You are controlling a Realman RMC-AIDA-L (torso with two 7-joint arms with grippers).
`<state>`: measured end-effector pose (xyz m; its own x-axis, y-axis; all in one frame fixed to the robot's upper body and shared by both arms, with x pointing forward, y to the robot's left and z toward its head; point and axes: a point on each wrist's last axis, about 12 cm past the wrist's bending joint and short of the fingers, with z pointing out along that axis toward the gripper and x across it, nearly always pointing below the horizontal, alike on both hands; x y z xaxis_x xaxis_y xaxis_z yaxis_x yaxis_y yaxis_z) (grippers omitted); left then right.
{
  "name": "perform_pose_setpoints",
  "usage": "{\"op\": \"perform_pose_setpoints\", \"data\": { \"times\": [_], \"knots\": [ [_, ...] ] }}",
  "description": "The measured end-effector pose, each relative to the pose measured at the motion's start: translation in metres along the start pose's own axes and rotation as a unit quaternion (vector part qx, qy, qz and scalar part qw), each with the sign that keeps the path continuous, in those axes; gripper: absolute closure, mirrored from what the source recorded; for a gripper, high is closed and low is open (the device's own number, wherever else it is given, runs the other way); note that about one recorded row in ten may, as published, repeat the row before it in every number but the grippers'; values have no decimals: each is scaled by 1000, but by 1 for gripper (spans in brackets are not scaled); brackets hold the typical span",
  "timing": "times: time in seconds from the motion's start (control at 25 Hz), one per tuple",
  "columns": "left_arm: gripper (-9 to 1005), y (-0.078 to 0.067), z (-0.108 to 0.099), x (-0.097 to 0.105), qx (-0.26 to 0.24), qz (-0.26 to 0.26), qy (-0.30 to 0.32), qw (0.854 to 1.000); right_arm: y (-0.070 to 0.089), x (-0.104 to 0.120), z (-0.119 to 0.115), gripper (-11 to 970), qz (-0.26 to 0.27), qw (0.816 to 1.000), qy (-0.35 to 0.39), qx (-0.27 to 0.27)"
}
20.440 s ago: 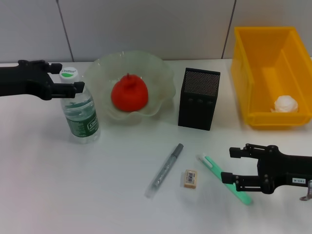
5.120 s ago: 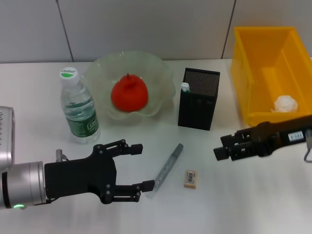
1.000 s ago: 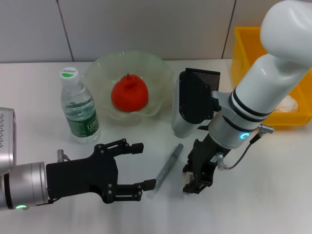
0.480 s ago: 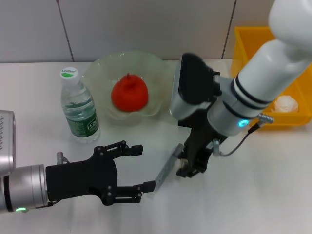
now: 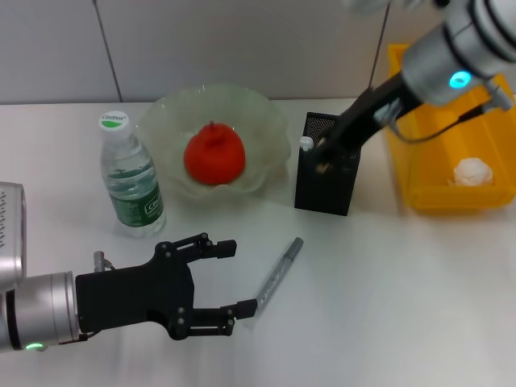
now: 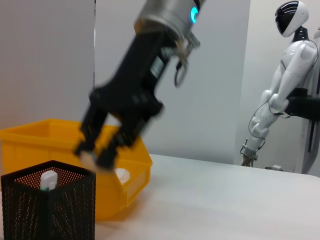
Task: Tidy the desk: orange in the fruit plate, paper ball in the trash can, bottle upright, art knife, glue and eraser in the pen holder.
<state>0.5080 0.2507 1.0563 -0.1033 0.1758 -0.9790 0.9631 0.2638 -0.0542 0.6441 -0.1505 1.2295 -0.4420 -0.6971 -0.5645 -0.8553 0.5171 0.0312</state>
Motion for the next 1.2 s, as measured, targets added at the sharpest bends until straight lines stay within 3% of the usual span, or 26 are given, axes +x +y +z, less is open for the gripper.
{"op": "perform_pose_setpoints", "data": {
  "times": [0.16, 0.32, 0.68, 1.2],
  "knots": [
    [127, 0, 0, -1, 2, 1, -1, 1000, -16, 1, -12, 560, 48, 998, -26, 37],
    [127, 0, 1, -1, 4, 2, -1, 1000, -27, 5, -9, 560, 70, 994, -31, 72],
    [127, 1, 2, -2, 7, 3, -2, 1000, -29, 7, 12, 560, 72, 993, -24, 94],
    [127, 2, 1, -4, 8, 7, -1, 1000, -29, 5, 16, 383, 71, 992, -29, 96]
  ]
}}
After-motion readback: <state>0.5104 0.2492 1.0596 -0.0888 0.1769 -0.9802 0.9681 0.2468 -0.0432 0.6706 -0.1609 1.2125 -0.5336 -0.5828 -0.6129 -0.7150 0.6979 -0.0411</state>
